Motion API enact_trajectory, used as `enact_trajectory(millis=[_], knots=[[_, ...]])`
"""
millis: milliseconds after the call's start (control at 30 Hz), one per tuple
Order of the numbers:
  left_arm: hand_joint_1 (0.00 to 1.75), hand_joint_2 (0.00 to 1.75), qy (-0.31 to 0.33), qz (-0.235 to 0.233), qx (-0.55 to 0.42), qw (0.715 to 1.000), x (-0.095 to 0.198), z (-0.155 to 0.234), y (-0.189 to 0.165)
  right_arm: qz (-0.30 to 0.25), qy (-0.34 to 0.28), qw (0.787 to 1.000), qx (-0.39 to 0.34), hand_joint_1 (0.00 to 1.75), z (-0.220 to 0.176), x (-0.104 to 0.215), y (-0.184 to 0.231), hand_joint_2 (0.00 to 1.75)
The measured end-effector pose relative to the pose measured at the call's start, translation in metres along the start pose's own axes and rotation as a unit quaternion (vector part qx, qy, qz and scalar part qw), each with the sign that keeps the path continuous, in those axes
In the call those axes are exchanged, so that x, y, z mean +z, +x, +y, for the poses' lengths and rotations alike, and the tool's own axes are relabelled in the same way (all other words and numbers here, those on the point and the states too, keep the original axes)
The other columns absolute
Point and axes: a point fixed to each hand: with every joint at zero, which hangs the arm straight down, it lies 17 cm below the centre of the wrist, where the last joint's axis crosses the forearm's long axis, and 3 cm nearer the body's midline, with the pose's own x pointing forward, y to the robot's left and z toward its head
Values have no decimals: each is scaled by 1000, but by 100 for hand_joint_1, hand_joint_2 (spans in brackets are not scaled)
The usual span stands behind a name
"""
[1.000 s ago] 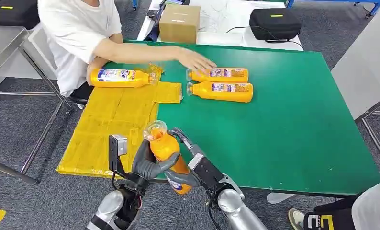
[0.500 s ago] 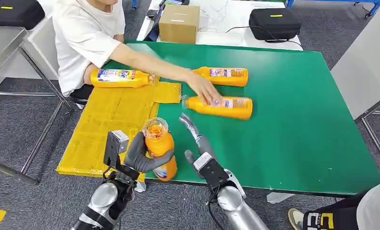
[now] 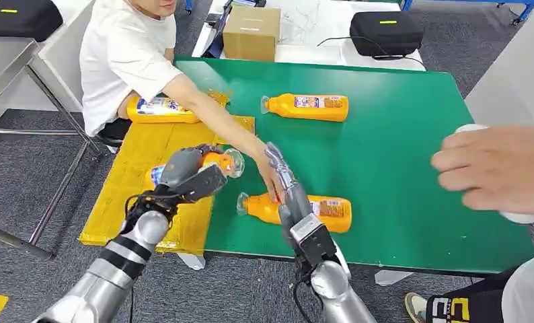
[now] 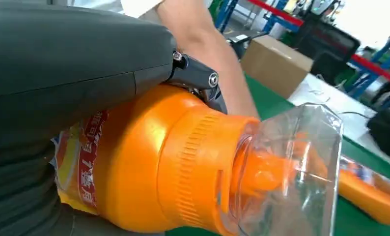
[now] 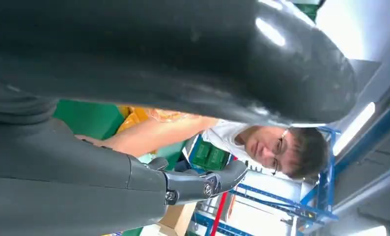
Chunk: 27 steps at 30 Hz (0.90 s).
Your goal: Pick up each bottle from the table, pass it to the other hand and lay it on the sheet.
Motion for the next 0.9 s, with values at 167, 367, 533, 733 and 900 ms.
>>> enact_trajectory(millis=[167, 367, 533, 733, 900], knots=[[175, 175, -4, 12, -4, 1000, -4, 1, -10, -4, -3, 1000, 0, 0, -3, -1, 3, 0], [175, 175, -14, 20, -11, 1000, -4, -2, -17, -5, -6, 1000, -2, 0, -4, 0, 4, 0], [175, 175, -37, 42, -58, 997, -7, -4, -31, -3, -14, 1000, -8, 0, -8, 0, 3, 0], [175, 175, -78, 116, -161, 977, -16, 8, -83, -2, -24, 1000, -19, 0, -11, 1, 3, 0], [175, 175, -125, 205, -202, 950, -4, 13, -138, -3, -24, 999, -28, 0, -9, 0, 4, 0]])
